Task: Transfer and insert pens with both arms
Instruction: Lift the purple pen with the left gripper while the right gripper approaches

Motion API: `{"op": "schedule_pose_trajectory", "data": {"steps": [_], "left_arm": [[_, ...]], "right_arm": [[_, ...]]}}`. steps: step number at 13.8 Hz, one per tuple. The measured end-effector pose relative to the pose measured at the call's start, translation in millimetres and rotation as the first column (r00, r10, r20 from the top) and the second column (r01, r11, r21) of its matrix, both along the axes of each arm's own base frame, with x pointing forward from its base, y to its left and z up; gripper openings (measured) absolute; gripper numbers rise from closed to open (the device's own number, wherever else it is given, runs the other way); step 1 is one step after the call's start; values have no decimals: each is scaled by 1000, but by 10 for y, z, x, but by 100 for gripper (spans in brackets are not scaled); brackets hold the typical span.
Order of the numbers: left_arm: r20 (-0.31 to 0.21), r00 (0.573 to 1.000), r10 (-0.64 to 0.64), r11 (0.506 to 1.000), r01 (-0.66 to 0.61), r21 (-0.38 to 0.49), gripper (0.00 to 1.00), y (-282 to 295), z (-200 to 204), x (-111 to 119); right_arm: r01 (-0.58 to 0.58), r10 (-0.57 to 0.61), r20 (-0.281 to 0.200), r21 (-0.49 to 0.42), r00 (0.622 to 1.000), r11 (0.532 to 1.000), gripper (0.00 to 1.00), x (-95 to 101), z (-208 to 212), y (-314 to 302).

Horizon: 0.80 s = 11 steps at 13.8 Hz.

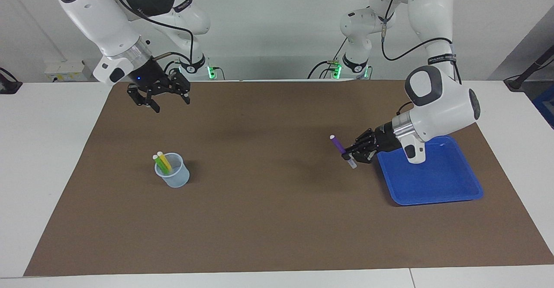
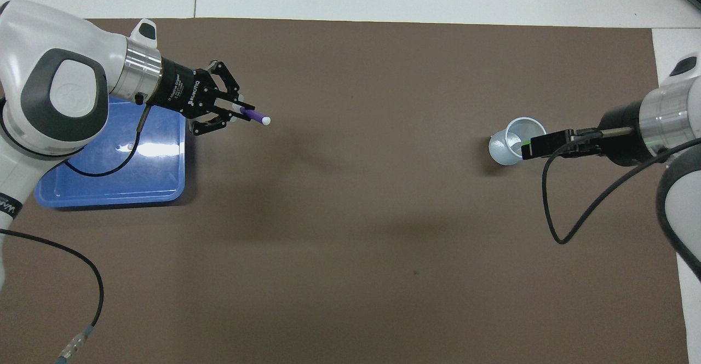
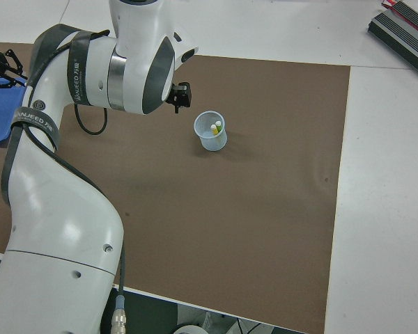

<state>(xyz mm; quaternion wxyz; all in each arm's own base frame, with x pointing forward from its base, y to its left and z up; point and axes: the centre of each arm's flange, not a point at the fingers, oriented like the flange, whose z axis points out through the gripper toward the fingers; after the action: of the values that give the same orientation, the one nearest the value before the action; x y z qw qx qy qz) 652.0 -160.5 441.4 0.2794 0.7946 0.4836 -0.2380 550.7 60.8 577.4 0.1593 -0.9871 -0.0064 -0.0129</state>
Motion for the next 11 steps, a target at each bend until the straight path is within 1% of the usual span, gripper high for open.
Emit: {"op": "schedule_pose_trajectory", "data": {"steps": [1,2,3,4,7,9,11], "left_arm": [[-46,997,59,998,-60,-22,17,-44,21,4],[-92,989,119,992,-122,-29,17,-101,37,9],[-135,977,167,985,-172,-23,17,-193,44,0],[-163,968,193,980,-198,-14,17,-327,48,-25],[-194,951,239,969,-245,-8,17,-841,47,-137],[-228,929,290,954,-300,-9,17,-1013,26,-177],[-256,909,328,939,-343,-15,17,-1109,-19,-206]], "right_arm": [[37,-36,-12,48,999,998,100,5,2,78],[57,-56,-10,85,998,995,100,17,2,205],[61,-61,-6,103,998,993,100,16,-1,370],[59,-59,-6,113,998,992,100,-1,-5,547],[84,-88,14,159,996,984,100,-45,6,1077],[105,-115,31,215,993,971,100,-4,-50,1323],[102,-113,36,237,993,966,100,31,-146,1502]]}}
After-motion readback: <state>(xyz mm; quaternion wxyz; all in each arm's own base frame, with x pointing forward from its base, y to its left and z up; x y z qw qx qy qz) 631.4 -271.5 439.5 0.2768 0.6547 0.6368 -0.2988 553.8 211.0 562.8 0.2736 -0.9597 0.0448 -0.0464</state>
